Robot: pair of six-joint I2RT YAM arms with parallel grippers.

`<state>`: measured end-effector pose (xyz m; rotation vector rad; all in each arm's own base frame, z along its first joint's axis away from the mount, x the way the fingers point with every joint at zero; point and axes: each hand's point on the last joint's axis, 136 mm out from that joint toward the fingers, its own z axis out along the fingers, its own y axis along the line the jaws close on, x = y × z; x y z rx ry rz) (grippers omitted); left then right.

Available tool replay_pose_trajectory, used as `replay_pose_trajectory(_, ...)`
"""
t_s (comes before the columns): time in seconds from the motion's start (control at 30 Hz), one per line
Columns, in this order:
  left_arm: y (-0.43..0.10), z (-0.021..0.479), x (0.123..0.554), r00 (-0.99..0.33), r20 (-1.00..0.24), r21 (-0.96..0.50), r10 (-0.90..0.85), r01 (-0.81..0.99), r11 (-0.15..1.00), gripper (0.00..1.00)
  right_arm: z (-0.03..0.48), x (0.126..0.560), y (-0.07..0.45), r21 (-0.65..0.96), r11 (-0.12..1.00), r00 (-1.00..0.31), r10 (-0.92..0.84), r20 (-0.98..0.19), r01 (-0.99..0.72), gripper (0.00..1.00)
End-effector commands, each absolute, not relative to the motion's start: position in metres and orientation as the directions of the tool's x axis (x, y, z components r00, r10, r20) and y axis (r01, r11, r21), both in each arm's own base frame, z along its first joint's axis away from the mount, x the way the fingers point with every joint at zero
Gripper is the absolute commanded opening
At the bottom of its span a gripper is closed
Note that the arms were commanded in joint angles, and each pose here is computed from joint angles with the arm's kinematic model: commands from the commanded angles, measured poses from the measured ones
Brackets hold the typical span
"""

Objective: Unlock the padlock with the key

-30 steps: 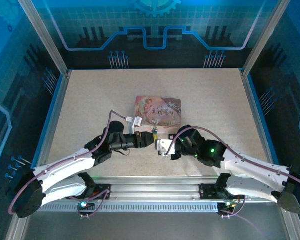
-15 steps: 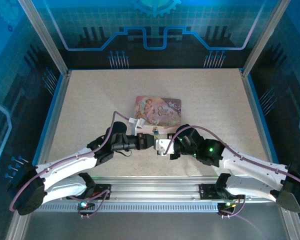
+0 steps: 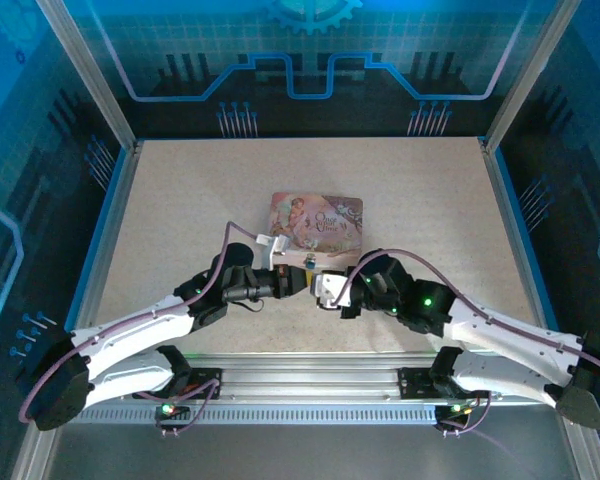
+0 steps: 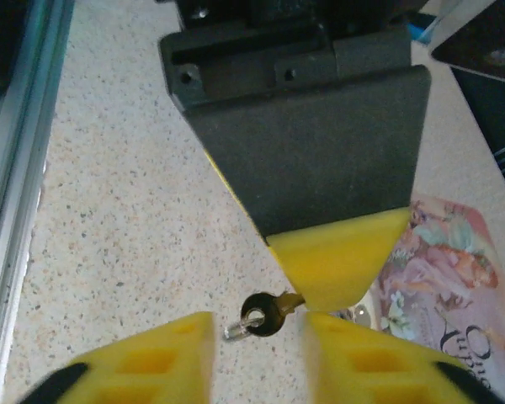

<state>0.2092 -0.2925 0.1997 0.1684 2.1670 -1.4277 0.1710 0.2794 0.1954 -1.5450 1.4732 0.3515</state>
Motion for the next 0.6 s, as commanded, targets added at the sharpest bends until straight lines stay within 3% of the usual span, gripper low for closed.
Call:
replay_pose_trajectory(0.0,-0.286,0.217,0.212,-0.778,-0.592,-0.766,-0.208,0.463,0.445,0.00,0.205,0.170,0.275,-0.295,0.251,0.129,-0.520,-0.845,-0.922,0.45)
replay_pose_trajectory(0.17,-0.278,0.236,0.215,-0.686,-0.691,-0.697,-0.227,0.549,0.462,0.00,0.229,0.186,0.260,0.035,0.409,-0.138,-0.227,-0.964,-0.912,0.64)
replay_pose_trajectory(0.27,-0.276,0.251,0.214,-0.637,-0.728,-0.674,-0.253,0.598,0.434,0.00,0.242,0.202,0.251,0.294,0.442,-0.334,-0.014,-0.942,-0.848,0.69)
replay_pose_trajectory(0.4,-0.272,0.268,0.213,-0.582,-0.751,-0.660,-0.314,0.637,0.398,0.00,0.248,0.214,0.248,0.528,0.364,-0.519,0.132,-0.845,-0.767,0.69)
replay_pose_trajectory(0.57,-0.269,0.275,0.215,-0.561,-0.750,-0.661,-0.350,0.641,0.390,0.00,0.260,0.210,0.257,0.631,0.209,-0.590,0.227,-0.775,-0.747,0.70)
